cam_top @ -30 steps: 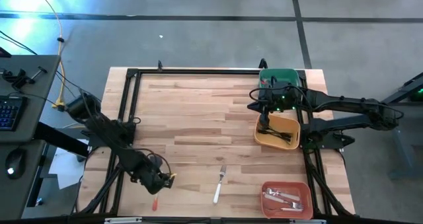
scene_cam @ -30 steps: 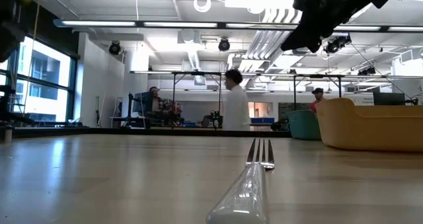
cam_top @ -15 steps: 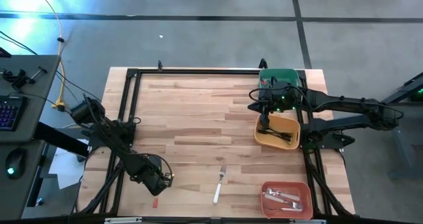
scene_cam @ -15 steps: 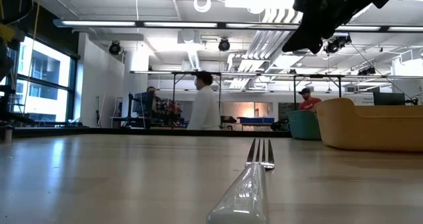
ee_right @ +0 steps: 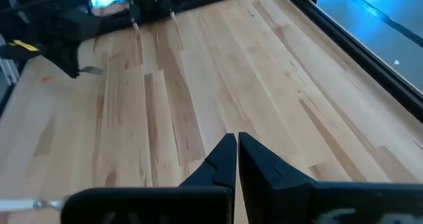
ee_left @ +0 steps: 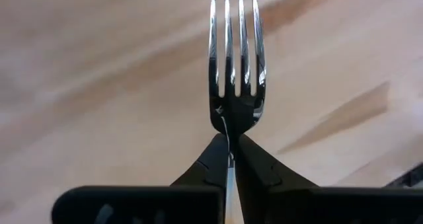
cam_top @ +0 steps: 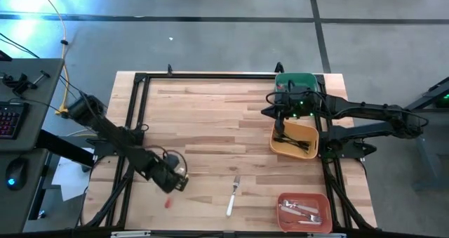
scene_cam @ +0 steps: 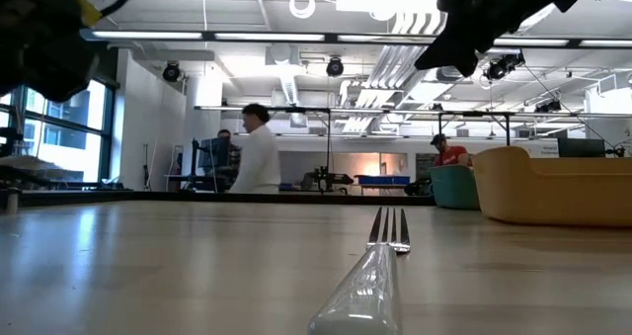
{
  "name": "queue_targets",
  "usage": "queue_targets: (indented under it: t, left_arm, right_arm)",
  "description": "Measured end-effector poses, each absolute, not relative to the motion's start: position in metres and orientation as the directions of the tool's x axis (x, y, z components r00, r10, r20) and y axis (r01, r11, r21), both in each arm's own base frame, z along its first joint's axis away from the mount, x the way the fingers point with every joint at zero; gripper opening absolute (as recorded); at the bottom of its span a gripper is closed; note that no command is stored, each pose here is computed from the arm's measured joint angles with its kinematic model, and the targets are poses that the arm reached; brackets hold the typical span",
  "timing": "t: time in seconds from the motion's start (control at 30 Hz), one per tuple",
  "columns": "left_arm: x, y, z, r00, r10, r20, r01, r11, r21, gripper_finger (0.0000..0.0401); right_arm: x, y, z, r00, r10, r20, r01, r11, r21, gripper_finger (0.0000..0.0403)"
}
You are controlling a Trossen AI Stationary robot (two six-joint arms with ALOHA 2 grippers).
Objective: Sort silverware by color (type)
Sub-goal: Put the orange fork into the green bin
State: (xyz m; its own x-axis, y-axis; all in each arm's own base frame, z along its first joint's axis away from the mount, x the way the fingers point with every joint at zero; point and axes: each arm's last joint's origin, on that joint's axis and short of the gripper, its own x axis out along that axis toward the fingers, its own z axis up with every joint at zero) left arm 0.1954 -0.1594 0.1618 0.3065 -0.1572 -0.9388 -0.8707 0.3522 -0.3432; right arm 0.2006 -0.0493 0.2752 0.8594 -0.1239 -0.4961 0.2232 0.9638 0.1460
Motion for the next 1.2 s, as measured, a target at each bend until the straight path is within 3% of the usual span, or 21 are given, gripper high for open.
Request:
queue_targets:
  t: [0.17,0.33,0.5,0.73,0.9,1.0,1.2]
  left_arm:
    - [0.183,-0.123,0.173,0.387,-0.154,-0.909,-0.807,0.420,-0.415,0.0002]
    - [0.172,-0.078,0.187,0.564,-0.117,-0.818,-0.698,0.462,-0.547,0.0001]
    - [0.175,-0.040,0.205,0.772,-0.051,-0.634,-0.533,0.494,-0.687,0.0001]
    - [0.187,0.016,0.233,0.937,0.134,-0.323,-0.337,0.598,-0.728,0.0001]
    - [0.197,0.050,0.251,0.986,0.146,-0.085,-0.163,0.687,-0.708,0.0000]
    - [0.202,0.064,0.251,0.992,0.126,-0.026,-0.110,0.716,-0.689,0.0000]
    - [0.217,0.081,0.247,0.995,0.050,0.084,0.018,0.750,-0.661,0.0000]
  right_arm:
    - [0.202,-0.050,0.279,0.879,-0.129,-0.459,0.247,0.947,0.207,0.0000]
    - [0.205,-0.050,0.284,0.905,-0.136,-0.402,0.265,0.921,0.285,0.0000]
    - [0.210,-0.052,0.291,0.936,-0.144,-0.323,0.265,0.890,0.372,0.0000]
    - [0.242,-0.056,0.282,0.960,-0.136,-0.244,0.246,0.828,0.504,0.0001]
    - [0.274,-0.053,0.271,0.987,-0.097,-0.127,0.154,0.798,0.583,0.0024]
    - [0.289,-0.051,0.265,0.995,-0.083,-0.057,0.101,0.760,0.642,0.0055]
    - [0.324,-0.054,0.266,0.997,-0.048,-0.052,0.071,0.716,0.694,0.0117]
